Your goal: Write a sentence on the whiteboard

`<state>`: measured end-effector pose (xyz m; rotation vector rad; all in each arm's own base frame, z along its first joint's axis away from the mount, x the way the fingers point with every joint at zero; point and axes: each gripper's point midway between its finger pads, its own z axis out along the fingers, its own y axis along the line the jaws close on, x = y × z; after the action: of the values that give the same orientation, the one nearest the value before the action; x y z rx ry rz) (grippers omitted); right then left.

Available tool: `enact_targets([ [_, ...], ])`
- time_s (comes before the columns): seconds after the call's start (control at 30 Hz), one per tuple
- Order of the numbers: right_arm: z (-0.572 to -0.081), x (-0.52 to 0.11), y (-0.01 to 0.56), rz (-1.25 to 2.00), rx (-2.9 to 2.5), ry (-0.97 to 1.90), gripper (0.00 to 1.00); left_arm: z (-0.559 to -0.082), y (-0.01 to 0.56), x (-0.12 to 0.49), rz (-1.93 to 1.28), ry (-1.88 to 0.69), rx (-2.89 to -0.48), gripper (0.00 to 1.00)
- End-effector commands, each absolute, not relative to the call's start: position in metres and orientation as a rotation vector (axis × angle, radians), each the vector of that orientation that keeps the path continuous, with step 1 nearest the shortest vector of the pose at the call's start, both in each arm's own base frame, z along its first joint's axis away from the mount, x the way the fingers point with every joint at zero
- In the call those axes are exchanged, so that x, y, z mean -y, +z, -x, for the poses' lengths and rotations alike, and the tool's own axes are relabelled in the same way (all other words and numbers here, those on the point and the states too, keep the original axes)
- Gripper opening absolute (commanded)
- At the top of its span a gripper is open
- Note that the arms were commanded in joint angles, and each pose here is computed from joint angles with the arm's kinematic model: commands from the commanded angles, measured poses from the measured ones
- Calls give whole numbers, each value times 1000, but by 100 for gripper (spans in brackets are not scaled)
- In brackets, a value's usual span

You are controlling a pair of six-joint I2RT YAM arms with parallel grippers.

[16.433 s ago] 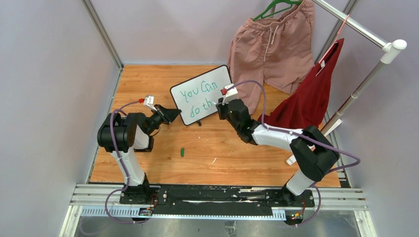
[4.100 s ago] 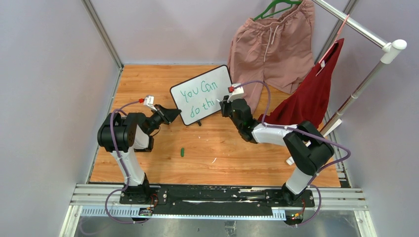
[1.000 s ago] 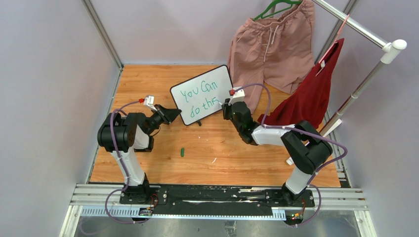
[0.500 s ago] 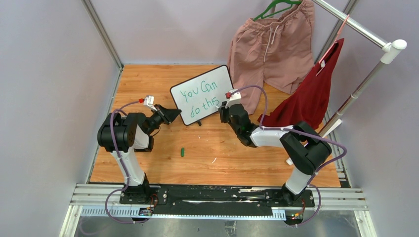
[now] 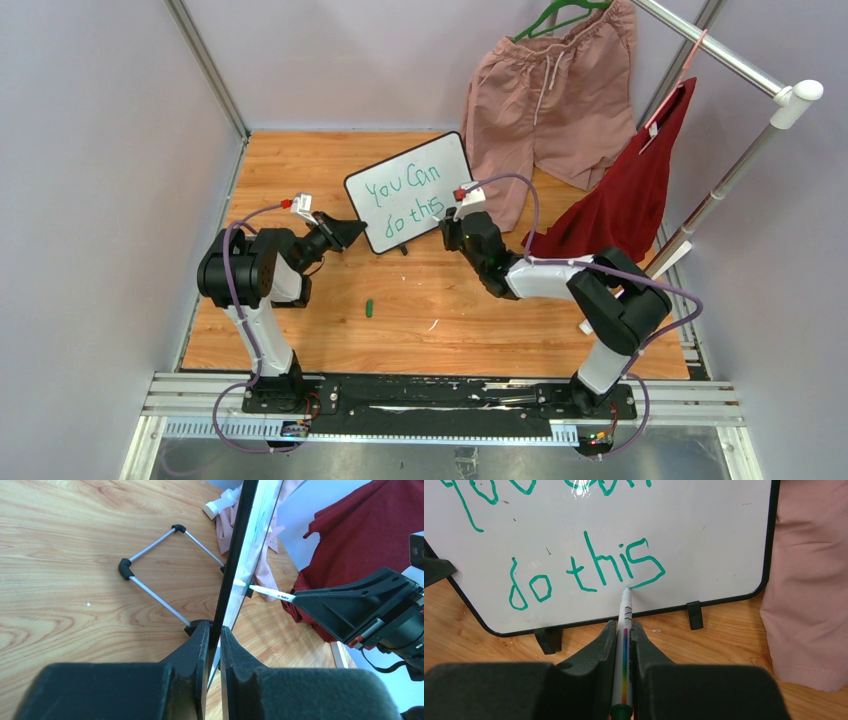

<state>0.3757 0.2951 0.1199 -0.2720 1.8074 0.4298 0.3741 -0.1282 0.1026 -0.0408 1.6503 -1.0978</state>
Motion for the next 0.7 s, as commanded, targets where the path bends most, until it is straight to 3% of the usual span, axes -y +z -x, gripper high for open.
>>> enact_targets([
  [0.0, -369, -297, 143, 247, -1761, 460, 0, -374, 101, 128, 22, -1072, -1636, 0],
  [0.43, -354, -262, 204, 184, -1661, 434, 0, -373, 101, 128, 19, -1070, -1635, 0],
  [0.67, -364, -233, 188, 71, -1719, 431, 0, -373, 101, 128, 19, -1070, -1635, 0],
])
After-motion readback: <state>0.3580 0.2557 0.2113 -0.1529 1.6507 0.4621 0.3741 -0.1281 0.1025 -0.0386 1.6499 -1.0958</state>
